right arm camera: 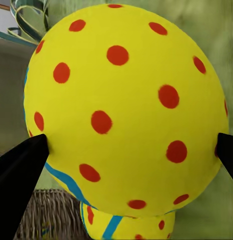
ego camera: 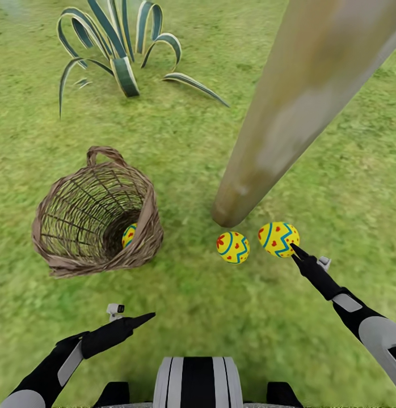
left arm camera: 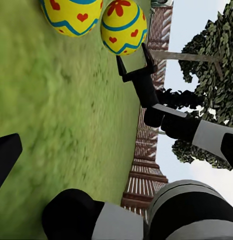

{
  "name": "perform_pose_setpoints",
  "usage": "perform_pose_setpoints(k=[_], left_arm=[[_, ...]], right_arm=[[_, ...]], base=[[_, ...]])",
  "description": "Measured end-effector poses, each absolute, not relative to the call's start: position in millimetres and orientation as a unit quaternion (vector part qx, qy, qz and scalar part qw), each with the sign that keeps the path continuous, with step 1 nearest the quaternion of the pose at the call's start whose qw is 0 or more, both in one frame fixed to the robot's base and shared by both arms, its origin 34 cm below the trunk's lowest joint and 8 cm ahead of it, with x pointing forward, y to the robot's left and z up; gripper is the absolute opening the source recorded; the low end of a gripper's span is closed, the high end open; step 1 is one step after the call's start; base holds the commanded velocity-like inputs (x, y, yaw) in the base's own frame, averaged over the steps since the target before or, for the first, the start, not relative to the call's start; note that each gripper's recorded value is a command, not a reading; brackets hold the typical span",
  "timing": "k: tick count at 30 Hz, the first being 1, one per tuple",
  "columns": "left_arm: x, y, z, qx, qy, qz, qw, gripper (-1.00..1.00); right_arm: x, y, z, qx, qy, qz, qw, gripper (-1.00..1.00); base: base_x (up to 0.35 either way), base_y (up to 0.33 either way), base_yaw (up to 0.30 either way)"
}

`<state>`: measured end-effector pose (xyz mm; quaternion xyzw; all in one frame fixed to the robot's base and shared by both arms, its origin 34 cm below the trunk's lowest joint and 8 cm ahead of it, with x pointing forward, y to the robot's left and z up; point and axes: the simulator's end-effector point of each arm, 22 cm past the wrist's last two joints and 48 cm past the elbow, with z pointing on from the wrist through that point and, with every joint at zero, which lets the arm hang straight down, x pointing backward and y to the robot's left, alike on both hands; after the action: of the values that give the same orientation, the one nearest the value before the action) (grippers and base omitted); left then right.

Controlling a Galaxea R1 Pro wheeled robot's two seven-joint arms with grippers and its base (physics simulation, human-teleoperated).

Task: Take the three Easter eggs out of the wicker basket on the lawn in the garden, then place them on the lawn next to a single tree (choose any tree) so that all three eggs are next to the same tree and none are left in the basket.

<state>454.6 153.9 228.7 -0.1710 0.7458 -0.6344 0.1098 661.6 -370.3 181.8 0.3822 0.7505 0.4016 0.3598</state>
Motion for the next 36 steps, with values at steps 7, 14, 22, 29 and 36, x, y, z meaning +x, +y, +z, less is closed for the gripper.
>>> perform_pose_setpoints(k=[7,14,22,29,36], left_arm=[[446.8,153.9,217.8,-0.18,0.747,-0.633,0.1,1.0],[438.3,153.8,206.7,-0.189,0.748,-0.63,0.089,1.0],[436.1,153.9,203.6,-0.192,0.749,-0.629,0.086,1.0],[436.0,154.0,203.4,-0.192,0.749,-0.629,0.086,1.0],[433.5,154.0,200.3,-0.195,0.749,-0.628,0.083,1.0]], right_arm=[[651.9,-361.7,162.9,0.389,0.754,0.401,0.346,-1.0],[642.2,-360.2,146.3,0.394,0.758,0.397,0.335,-1.0],[639.8,-360.1,142.7,0.396,0.758,0.397,0.334,-1.0],[639.9,-360.3,142.7,0.396,0.758,0.397,0.334,-1.0],[636.9,-360.0,137.9,0.397,0.759,0.396,0.331,-1.0]], base=[[0.0,0.0,0.0],[0.0,0.0,0.0],[0.108,-0.027,0.0],[0.031,-0.008,0.0],[0.0,0.0,0.0]])
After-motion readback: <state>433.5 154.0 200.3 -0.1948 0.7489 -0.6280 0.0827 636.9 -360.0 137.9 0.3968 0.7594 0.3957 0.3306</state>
